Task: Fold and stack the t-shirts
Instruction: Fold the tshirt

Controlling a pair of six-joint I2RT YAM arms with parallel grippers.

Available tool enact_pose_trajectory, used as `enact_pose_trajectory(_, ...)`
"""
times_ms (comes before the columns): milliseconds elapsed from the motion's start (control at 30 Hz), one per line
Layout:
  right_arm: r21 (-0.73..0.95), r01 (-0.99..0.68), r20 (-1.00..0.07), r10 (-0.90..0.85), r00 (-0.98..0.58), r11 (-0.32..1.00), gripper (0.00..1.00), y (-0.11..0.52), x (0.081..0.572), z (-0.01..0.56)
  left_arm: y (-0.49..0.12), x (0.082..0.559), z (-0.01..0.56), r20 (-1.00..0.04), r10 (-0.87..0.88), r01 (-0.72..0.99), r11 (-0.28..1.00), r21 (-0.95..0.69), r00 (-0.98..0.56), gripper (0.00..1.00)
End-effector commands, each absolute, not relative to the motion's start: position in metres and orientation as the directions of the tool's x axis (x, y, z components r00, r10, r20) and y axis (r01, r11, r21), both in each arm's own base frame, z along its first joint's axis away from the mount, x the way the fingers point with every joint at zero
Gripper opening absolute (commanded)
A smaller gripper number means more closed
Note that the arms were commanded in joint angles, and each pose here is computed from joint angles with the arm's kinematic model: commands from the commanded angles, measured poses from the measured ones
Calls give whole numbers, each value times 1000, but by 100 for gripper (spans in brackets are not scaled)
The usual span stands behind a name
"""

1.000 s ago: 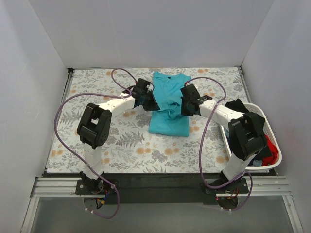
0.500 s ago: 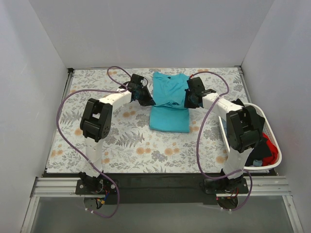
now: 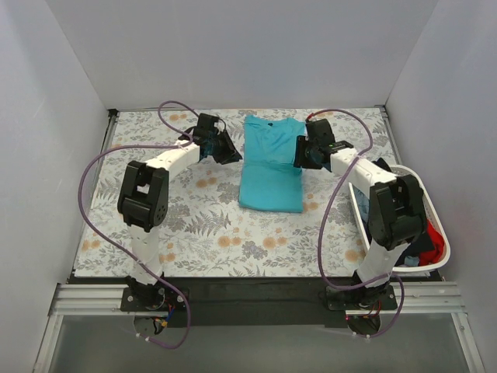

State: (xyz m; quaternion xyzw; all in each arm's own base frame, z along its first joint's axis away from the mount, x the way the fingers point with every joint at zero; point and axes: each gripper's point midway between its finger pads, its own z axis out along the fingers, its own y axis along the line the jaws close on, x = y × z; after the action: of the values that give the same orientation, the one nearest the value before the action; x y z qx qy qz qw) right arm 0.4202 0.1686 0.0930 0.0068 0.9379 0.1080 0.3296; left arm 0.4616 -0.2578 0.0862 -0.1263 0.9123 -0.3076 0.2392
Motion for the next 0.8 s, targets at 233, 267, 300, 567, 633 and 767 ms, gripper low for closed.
enact_pose_trajectory(233,210,-187,-651,-6,-759,960,40,207,416,93,-305,454,104,-380,-302,24,755,-655,-874,0)
enact_pose_trajectory(267,201,-192,-648,-16,-761,961,39,208,422,88,-307,456,103,-380,-298,29,753,-658,-876,0)
enact_pose_trajectory(300,184,-200,-651,-33,-759,962,39,207,426,85,-309,460,92,-372,-290,26,757,-653,-882,0)
enact_pose_trajectory(567,172,-151,-629,-10,-777,973,38,187,464,60,-304,496,65,-402,-285,22,793,-609,-870,0)
enact_pose_trajectory(633,193,-147,-619,4,-785,970,38,185,467,58,-298,501,59,-401,-295,7,799,-601,-867,0)
enact_pose_trajectory(767,209,-131,-594,19,-804,969,37,179,469,45,-292,498,34,-370,-284,-23,819,-573,-885,0)
